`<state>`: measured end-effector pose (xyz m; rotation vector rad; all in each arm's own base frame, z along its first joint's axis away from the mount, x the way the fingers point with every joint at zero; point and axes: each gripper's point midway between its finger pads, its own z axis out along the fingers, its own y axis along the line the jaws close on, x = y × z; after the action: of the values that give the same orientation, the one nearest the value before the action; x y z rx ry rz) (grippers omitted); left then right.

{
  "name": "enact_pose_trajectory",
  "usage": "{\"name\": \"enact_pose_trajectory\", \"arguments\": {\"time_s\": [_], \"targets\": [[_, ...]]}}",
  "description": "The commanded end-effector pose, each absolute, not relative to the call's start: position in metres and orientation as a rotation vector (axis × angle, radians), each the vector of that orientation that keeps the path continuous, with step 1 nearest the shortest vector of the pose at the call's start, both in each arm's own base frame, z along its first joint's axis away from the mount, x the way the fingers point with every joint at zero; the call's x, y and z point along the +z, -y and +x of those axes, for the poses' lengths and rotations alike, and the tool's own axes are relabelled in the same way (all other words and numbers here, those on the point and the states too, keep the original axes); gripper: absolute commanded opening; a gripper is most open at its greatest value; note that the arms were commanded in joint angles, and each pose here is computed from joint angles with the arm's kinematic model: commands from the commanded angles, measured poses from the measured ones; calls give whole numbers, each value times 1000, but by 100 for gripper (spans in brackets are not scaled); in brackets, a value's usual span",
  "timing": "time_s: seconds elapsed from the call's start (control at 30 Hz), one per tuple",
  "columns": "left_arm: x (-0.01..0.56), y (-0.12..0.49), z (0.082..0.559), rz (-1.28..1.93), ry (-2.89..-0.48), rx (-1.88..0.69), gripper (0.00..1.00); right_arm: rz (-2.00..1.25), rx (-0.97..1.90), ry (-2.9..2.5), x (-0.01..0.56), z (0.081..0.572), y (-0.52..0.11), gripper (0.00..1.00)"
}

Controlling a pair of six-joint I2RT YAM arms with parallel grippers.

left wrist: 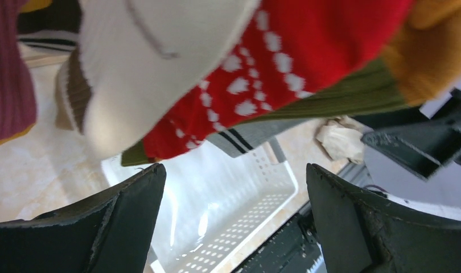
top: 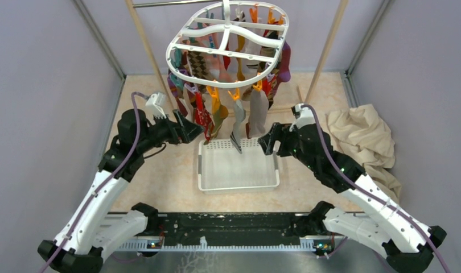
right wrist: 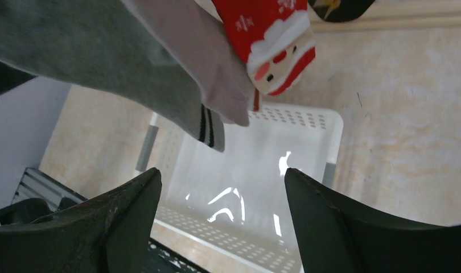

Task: Remove the socks clipped to the hanger
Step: Remove the sock from the hanger.

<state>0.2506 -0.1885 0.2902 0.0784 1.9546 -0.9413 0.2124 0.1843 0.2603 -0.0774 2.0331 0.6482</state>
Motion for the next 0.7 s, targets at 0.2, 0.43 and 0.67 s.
{"name": "enact_pose_trajectory", "arguments": {"time_s": [0.2,0.43,0.67], "targets": [[367,196,184,194,-1774,-1189,99,-141,623,-1700,354,229,-177,76],[414,184,175,179,-1692,-1149,99,-166,587,-1608,370,238,-177,74],[427,186,194,170,-1697,-1101,99,-208,556,-1582,397,248,-185,74]]}}
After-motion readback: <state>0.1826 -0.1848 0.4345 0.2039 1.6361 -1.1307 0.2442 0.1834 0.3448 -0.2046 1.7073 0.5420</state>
